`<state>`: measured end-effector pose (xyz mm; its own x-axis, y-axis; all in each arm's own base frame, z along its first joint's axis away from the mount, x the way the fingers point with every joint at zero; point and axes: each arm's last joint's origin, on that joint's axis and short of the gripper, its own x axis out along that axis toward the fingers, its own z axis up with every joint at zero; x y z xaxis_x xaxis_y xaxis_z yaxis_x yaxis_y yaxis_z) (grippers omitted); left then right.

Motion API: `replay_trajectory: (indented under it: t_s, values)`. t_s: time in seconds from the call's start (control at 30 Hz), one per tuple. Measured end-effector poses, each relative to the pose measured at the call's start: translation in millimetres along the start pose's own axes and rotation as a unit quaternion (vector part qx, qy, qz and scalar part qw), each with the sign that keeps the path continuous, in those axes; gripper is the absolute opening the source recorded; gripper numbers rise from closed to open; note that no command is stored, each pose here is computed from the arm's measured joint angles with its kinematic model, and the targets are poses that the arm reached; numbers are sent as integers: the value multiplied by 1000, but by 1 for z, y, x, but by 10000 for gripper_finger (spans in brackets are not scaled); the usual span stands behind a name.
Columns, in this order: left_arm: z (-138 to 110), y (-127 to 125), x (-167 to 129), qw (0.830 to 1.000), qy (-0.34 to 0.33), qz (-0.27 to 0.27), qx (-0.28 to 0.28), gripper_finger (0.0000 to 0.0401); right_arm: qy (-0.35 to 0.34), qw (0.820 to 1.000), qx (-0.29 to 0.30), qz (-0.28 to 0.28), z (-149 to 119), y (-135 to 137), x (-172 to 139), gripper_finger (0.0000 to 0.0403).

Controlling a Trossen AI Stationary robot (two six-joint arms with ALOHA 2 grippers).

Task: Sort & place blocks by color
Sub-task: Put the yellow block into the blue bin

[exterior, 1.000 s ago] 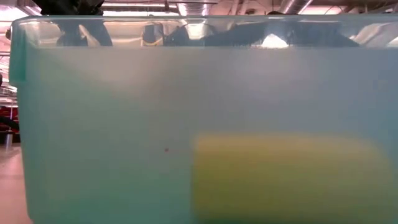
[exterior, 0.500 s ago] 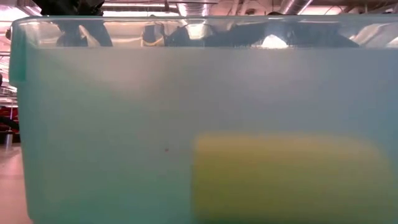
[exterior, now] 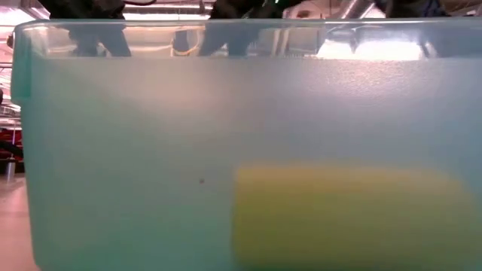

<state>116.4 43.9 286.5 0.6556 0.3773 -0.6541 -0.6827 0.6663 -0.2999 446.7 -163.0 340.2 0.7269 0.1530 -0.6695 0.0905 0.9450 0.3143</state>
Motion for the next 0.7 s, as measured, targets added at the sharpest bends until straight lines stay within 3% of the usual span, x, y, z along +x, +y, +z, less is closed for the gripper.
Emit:
replay_trajectory:
  t_s: [0.27, 0.37, 0.47, 0.57, 0.7]
  values:
    - [-11, -21, 20, 989, 104, -66, 86, 274, 139, 990, -23, -25, -28, 49, -63, 331]
    - [-22, -26, 25, 979, 176, -67, 72, 274, 179, 982, -28, -51, -37, 66, -76, 328]
    - [-39, -30, 25, 957, 284, -49, 22, 274, 194, 979, -34, -59, -42, 81, -87, 326]
    - [-57, -37, 24, 923, 383, -18, -32, 274, 194, 979, -37, -53, -44, 95, -94, 326]
    - [-75, -53, 22, 889, 455, 5, -56, 274, 190, 980, -43, -45, -46, 109, -96, 326]
